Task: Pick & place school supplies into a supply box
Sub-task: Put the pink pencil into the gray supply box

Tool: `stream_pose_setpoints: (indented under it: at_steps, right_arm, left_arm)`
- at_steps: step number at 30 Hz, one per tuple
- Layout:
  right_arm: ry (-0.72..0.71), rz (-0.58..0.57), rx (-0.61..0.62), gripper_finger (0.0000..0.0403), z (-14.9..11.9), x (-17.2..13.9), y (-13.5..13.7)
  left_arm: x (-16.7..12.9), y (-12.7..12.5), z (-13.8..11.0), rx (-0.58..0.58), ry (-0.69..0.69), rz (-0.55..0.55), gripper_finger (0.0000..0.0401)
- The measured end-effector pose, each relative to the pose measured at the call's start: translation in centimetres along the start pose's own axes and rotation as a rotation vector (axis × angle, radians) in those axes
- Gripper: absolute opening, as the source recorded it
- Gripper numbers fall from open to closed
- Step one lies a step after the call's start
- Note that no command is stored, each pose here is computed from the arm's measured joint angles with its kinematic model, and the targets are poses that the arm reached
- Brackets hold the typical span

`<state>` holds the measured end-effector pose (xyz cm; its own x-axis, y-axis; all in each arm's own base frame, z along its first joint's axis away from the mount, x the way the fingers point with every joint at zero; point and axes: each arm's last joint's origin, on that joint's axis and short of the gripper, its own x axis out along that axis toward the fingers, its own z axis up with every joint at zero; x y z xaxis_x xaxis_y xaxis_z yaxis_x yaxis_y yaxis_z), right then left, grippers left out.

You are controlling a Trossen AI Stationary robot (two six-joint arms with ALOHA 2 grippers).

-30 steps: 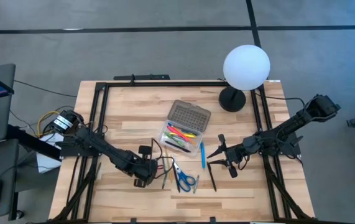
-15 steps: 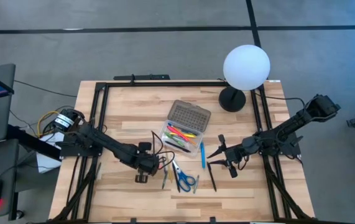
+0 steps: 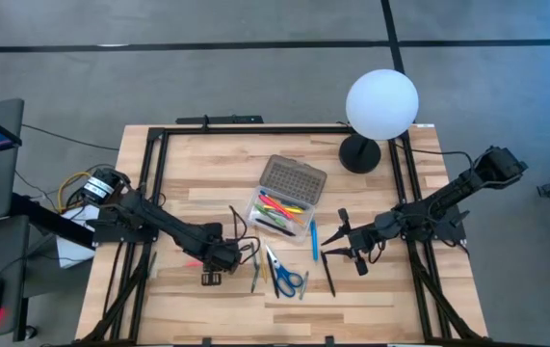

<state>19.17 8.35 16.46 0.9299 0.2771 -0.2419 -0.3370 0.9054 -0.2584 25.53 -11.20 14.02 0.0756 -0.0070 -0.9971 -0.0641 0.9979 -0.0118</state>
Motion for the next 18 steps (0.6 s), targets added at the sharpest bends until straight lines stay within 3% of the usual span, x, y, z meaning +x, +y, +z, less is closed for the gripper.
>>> stream_pose_setpoints:
  at_steps: [11, 16, 18]
  right_arm:
    - [0.0, 0.0, 0.0, 0.0097, 0.0, 0.0, 0.0]
    - [0.002, 0.0, 0.0, 0.0097, 0.0, 0.0, 0.0]
    - [0.002, 0.001, 0.0, 0.0097, 0.0, 0.0, 0.0]
  left_arm:
    - [-0.1, 0.2, -0.8, -0.079, 0.085, 0.011, 0.0139]
    - [-0.1, -0.4, -1.4, -0.104, 0.144, -0.032, 0.0139]
    - [0.2, -0.6, -1.4, -0.097, 0.109, -0.047, 0.013]
